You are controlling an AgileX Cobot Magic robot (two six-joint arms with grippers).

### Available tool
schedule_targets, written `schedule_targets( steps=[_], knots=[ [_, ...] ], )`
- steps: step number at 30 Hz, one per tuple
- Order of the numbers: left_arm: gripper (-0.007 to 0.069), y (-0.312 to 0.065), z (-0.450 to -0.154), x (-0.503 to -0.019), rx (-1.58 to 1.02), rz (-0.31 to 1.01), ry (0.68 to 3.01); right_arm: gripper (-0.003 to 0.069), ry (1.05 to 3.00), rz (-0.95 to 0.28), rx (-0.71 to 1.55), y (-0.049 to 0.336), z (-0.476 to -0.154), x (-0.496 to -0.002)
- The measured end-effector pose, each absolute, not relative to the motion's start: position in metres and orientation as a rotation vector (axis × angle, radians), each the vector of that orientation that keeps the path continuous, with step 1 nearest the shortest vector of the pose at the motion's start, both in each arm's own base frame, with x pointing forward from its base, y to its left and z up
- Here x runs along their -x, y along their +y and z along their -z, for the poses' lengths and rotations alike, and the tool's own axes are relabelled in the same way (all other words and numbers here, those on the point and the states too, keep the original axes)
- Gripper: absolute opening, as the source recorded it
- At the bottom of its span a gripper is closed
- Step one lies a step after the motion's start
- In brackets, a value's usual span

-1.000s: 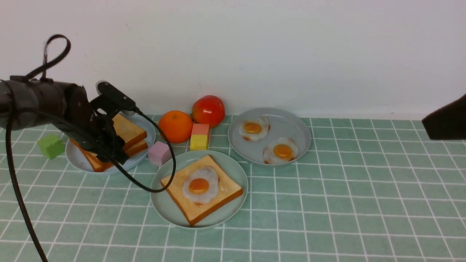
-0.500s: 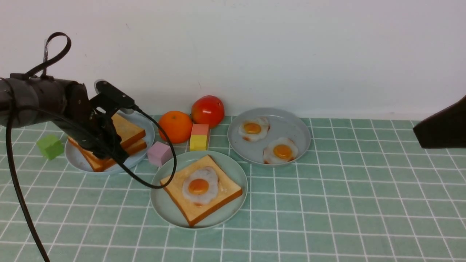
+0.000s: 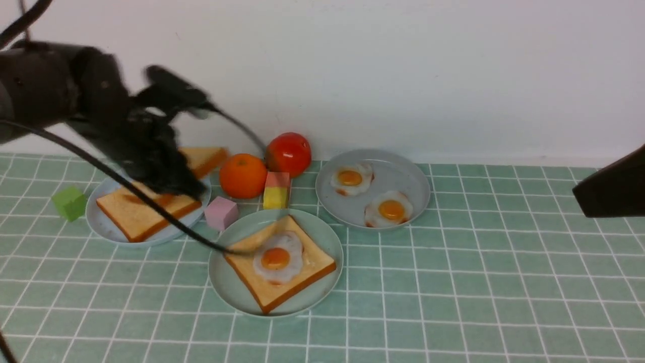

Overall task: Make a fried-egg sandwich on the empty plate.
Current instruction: Use the left arm to place a slice of bread on the fried egg in the middle

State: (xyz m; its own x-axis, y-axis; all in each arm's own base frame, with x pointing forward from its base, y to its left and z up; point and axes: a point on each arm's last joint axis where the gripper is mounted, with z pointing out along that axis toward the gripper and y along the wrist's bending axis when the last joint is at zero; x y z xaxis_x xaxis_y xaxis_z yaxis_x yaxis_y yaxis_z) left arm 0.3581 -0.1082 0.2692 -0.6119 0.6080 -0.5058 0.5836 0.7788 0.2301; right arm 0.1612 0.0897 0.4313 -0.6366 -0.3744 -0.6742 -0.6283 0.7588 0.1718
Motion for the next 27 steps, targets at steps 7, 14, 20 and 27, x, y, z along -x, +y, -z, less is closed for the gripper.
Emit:
schedule_targets(
  steps=[7, 14, 20, 27],
  knots=[
    [0.006, -0.191, -0.248, -0.302, -1.197, -0.039, 2.33, 0.0059, 2.317, -0.548, 0.75, 0.09, -0.433, -0.158],
    [0.006, -0.209, -0.222, -0.303, -1.25, -0.141, 2.331, 0.0064, 2.289, -0.586, 0.749, 0.09, -0.437, -0.151],
    [0.006, -0.211, -0.211, -0.305, -1.254, -0.152, 2.349, 0.0071, 2.232, -0.583, 0.748, 0.085, -0.447, -0.133],
    [0.0068, -0.212, -0.21, -0.306, -1.248, -0.141, 2.35, 0.0076, 2.158, -0.587, 0.749, 0.077, -0.457, -0.109]
  ],
)
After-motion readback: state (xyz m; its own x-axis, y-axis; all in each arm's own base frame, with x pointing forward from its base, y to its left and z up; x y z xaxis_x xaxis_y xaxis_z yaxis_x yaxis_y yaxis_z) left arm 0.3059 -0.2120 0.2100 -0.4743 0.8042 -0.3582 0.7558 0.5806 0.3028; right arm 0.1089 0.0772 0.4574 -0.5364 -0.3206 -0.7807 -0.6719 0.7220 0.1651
